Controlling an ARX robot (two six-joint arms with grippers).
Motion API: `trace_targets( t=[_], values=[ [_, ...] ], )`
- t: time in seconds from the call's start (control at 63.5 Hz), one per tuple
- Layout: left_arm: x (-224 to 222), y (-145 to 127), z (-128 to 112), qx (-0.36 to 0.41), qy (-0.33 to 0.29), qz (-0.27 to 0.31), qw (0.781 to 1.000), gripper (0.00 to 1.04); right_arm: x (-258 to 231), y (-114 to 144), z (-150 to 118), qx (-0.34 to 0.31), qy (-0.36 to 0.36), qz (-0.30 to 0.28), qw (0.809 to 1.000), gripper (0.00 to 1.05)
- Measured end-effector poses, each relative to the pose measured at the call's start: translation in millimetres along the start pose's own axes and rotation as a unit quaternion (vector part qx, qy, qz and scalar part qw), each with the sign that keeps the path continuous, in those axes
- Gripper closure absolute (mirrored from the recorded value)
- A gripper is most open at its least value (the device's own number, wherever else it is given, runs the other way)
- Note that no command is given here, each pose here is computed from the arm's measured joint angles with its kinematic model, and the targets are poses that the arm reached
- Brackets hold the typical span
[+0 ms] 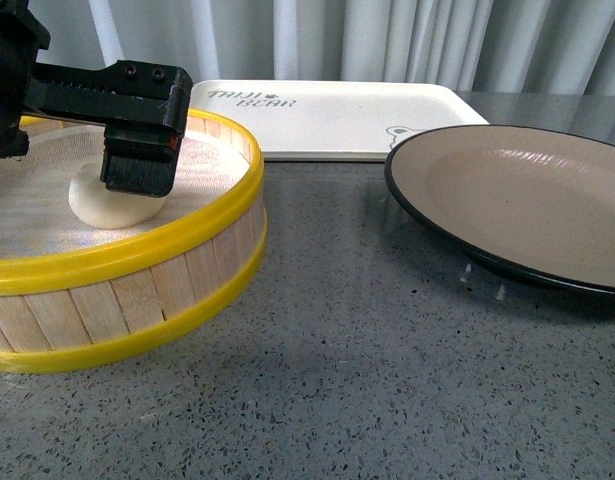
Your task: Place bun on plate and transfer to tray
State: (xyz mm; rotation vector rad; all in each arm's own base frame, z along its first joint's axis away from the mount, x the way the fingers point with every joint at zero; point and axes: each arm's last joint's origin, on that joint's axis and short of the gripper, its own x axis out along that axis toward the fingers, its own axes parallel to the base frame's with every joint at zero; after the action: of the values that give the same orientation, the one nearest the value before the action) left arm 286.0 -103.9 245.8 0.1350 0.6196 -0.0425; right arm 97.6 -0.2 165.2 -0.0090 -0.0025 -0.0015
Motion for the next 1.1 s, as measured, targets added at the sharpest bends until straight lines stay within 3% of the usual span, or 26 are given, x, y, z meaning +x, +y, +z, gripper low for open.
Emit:
trace_targets(
  t=[0.425,0.645,0.755,0.944,0.991,1.101],
  values=[
    [4.6,-6.8,-5.1,0.011,0.016,-0.003,1.000,0.08,0.0,0.0,0.0,0.000,0.000,0.000,1.000,0.09],
    [6.4,-10.0,-6.8,0.013,0.021,-0.010,1.000,0.41,0.0,0.0,0.0,0.000,0.000,0.000,1.000,0.09],
    [7.2,-11.3,-7.3,0.011,0.024,-0.014,1.000,0.67,0.0,0.0,0.0,0.000,0.000,0.000,1.000,0.09],
    [6.9,-11.4,-6.5,0.009,0.023,-0.015,1.000,0.96,0.0,0.0,0.0,0.000,0.000,0.000,1.000,0.09],
    [6.8,-11.3,-6.3,0.008,0.023,-0.014,1.000,1.01,0.0,0.0,0.0,0.000,0.000,0.000,1.000,0.09],
    [6.8,-11.4,-6.3,0.008,0.023,-0.015,1.000,1.01,0.0,0.0,0.0,0.000,0.000,0.000,1.000,0.09]
  ],
)
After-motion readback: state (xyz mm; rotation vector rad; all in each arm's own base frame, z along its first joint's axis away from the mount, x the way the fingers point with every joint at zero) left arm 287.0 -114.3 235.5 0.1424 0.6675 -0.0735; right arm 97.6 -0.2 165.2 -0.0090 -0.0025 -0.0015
